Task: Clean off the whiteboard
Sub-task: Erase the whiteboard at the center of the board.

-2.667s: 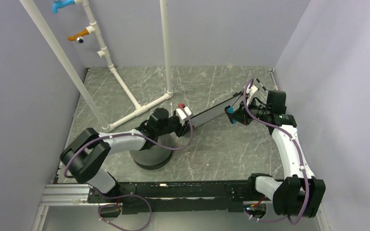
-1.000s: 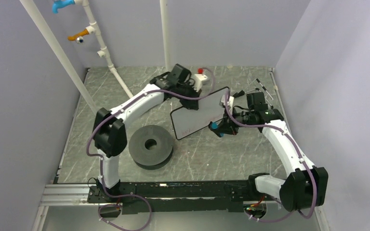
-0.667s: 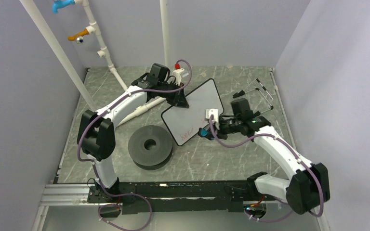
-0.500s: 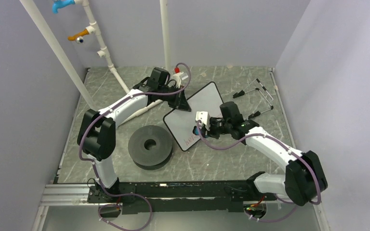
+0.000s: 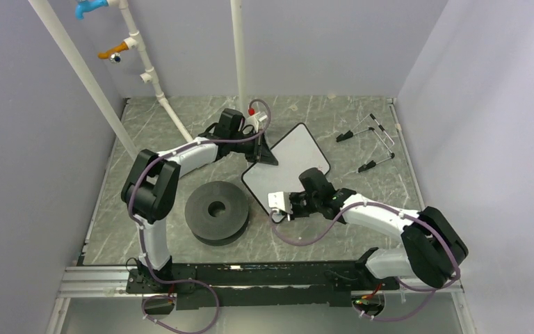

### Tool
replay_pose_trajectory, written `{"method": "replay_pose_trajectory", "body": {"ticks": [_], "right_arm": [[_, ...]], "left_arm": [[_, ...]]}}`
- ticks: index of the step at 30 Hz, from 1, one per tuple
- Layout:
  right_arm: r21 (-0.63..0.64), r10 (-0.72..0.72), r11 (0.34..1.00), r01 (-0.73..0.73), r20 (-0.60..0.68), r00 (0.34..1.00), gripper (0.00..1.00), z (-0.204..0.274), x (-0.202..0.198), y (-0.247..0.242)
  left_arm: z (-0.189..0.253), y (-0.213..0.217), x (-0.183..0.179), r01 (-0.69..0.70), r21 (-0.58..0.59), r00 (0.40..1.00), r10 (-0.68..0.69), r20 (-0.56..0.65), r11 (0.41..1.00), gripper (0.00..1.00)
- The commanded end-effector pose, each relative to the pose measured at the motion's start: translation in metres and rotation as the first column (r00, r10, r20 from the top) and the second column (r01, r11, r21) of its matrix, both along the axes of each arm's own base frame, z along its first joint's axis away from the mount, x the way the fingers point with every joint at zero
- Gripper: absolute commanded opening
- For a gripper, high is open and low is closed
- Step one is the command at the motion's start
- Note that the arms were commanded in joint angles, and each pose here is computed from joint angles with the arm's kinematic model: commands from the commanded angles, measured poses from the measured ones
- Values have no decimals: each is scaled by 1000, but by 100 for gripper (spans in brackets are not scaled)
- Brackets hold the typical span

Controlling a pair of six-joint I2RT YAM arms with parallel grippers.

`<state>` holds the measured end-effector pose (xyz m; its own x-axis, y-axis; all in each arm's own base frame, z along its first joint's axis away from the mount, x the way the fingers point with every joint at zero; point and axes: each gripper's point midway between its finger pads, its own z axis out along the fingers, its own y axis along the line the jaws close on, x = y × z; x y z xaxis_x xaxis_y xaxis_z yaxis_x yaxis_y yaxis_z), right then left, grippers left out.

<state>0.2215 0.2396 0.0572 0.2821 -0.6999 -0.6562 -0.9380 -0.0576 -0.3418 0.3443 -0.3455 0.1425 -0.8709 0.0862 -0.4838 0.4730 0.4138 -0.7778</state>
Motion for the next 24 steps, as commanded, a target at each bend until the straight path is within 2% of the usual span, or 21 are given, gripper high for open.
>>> {"method": "replay_pose_trajectory", "body": {"ticks": [1,5,7,9,12,14,16,21,24], "right_arm": [[-62,42,997,-37,78,996,0,-8,0,-6],[29,-271,963,269,157,950,0,19,62,-16],[44,-329,944,326,161,930,0,27,76,-21],[26,-306,952,306,153,940,0,19,69,-21],[-36,-100,994,105,115,988,0,0,27,-9],[-66,45,997,-39,87,995,0,-9,-1,-3],[-94,100,991,-92,76,992,0,-14,-12,-1],[-106,65,993,-52,129,989,0,-15,-3,4],[-2,-173,984,178,218,961,0,9,41,4]], "left_arm": [[21,-12,4,62,-73,995,-56,80,995,0],[6,-9,3,70,-15,994,-68,83,997,0],[0,-8,1,79,13,993,-80,87,997,0],[-5,-10,1,85,39,992,-88,88,996,0],[-8,-10,2,83,54,992,-88,92,995,0],[-9,-10,2,81,56,992,-86,98,995,0],[-9,-10,2,81,55,991,-86,100,995,0],[-13,-10,0,90,51,991,-95,95,995,0],[-14,-10,-1,97,49,991,-101,92,994,0]]}}
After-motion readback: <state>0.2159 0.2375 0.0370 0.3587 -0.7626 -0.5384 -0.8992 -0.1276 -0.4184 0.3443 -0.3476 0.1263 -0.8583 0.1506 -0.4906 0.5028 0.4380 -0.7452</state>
